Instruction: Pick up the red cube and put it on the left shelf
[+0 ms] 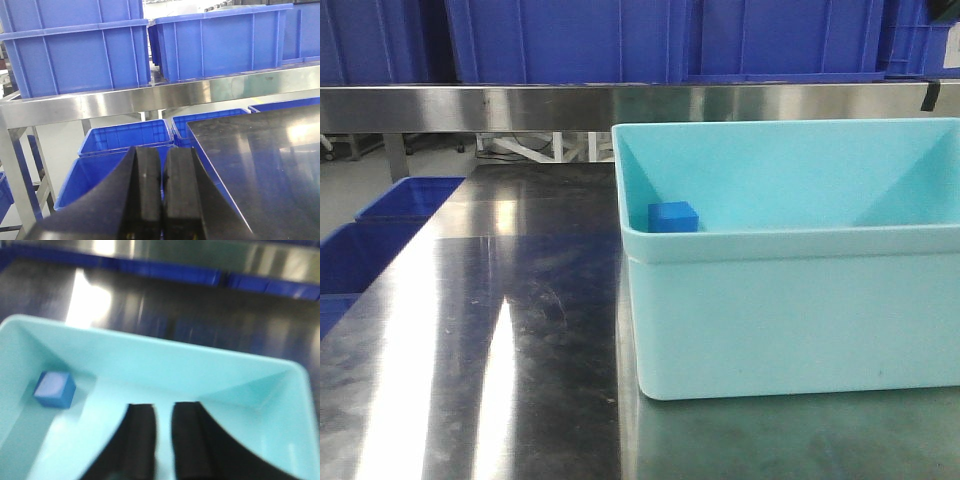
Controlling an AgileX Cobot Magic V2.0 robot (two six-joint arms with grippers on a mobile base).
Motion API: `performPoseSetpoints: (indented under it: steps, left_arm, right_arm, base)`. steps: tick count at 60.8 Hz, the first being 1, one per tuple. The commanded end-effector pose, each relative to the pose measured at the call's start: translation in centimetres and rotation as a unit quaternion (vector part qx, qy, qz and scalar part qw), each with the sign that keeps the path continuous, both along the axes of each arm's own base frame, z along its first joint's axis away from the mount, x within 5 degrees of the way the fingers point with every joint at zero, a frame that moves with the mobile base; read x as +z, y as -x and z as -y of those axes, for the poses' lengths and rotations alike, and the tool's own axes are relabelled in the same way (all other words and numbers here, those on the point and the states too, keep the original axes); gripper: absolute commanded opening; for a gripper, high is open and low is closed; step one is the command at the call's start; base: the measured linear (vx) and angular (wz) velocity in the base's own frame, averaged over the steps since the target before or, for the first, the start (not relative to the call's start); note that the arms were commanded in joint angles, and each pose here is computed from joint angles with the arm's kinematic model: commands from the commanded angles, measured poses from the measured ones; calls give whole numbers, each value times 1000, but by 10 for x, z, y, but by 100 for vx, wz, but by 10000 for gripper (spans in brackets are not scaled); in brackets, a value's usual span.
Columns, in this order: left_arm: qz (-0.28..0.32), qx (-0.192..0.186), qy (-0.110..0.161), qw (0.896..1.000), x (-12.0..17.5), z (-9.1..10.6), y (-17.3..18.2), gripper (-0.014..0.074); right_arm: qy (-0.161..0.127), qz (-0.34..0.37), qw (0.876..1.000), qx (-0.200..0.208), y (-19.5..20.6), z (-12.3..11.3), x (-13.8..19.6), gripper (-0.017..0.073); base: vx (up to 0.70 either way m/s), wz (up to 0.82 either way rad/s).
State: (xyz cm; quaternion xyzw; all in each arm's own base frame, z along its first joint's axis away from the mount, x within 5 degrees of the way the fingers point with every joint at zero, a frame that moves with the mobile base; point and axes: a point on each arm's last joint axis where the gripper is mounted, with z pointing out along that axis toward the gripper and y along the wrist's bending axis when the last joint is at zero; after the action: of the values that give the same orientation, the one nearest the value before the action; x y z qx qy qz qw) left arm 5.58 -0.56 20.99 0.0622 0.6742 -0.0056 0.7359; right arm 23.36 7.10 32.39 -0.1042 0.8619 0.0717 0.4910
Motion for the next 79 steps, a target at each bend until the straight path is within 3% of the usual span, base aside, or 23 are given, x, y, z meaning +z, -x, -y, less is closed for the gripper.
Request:
performPoseSetpoints:
  steps: [1,6,16,35,79]
  left_arm:
    - [27,1,2,1000,0,0,-1,106]
    - [27,1,2,1000,0,0,-1,106]
    - [27,1,2,1000,0,0,-1,106]
    - [27,1,2,1000,0,0,-1,106]
    - [27,1,2,1000,0,0,-1,106]
  right_arm:
    - [-7,22,1000,18,-12,-13,13,493]
    - [3,-7,999,32,-20,-25,4,637]
    - [20,-51,997,47,-29,-39,-12,613]
    - [47,-118,991,44,-40,-43,-42,613]
    - [68,-181,981,29,-62,-41,-84,613]
  base:
    - [0,0]
    - [0,0]
    - [0,0]
    - [0,0]
    - [0,0]
